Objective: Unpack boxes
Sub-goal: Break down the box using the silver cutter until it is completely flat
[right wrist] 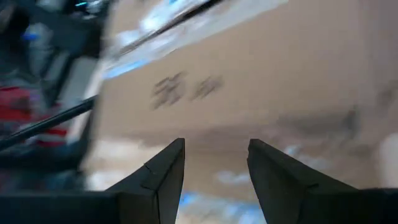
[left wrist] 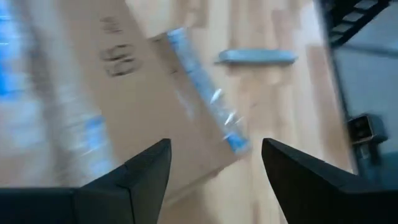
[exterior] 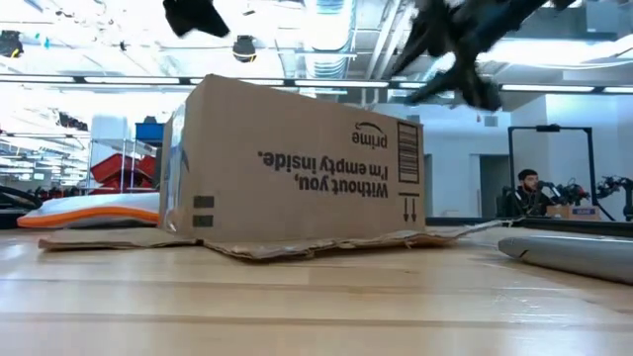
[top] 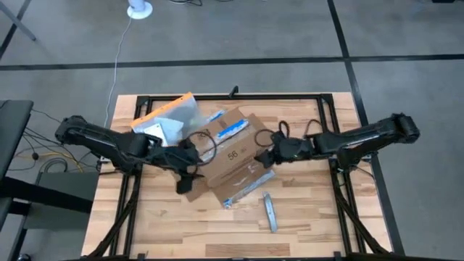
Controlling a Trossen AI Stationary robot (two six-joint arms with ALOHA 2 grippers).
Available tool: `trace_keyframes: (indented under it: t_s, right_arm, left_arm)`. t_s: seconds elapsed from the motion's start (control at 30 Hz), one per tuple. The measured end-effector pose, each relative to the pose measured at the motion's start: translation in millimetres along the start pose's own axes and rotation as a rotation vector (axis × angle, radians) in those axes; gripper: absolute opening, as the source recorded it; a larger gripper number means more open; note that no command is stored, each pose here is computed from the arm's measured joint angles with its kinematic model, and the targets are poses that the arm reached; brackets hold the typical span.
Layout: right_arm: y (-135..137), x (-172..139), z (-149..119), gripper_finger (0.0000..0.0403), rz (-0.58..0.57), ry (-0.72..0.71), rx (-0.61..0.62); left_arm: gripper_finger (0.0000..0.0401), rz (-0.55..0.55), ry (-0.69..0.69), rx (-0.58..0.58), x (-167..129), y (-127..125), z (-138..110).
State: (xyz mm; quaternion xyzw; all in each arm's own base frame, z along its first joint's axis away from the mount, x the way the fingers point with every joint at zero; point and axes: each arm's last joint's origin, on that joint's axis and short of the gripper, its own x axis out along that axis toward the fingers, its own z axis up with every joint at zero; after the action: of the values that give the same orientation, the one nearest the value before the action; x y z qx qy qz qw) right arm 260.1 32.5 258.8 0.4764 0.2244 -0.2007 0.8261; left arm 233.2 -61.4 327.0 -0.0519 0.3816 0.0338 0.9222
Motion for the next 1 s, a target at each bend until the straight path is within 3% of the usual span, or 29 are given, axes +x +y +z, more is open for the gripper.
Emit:
trace_keyframes:
  t_s: [0.1,0.2,0.33,0.43,0.57,0.73,1.0]
  right_arm:
    - [9,-10,-15,0.0159,0.055,0.047,0.040]
    - [11,-3,-35,0.0159,0.020,0.066,0.070]
    - [9,28,-61,0.0159,-0.024,0.086,0.092]
    - [9,57,-76,0.0159,0.020,0.101,0.098]
    - [8,87,-75,0.0159,0.102,0.053,0.095]
    - [-8,102,-54,0.0159,0.021,-0.001,0.100]
    - [-21,74,-21,0.0159,-0.138,0.001,0.034]
  left_arm:
    - [0.0237,0.169,0.082,0.058,-29,15,-7]
    - [0.0237,0.301,0.128,0.048,-47,36,-21]
    - [0.0237,0.382,0.159,-0.049,-50,65,-38]
    - [0.0237,0.414,0.196,-0.093,-42,86,-50]
    - [0.0237,0.341,0.200,-0.124,-17,106,-62]
    - [0.0237,0.272,0.127,-0.170,11,115,-73]
    - [0.0237,0.028,0.103,-0.281,18,80,-73]
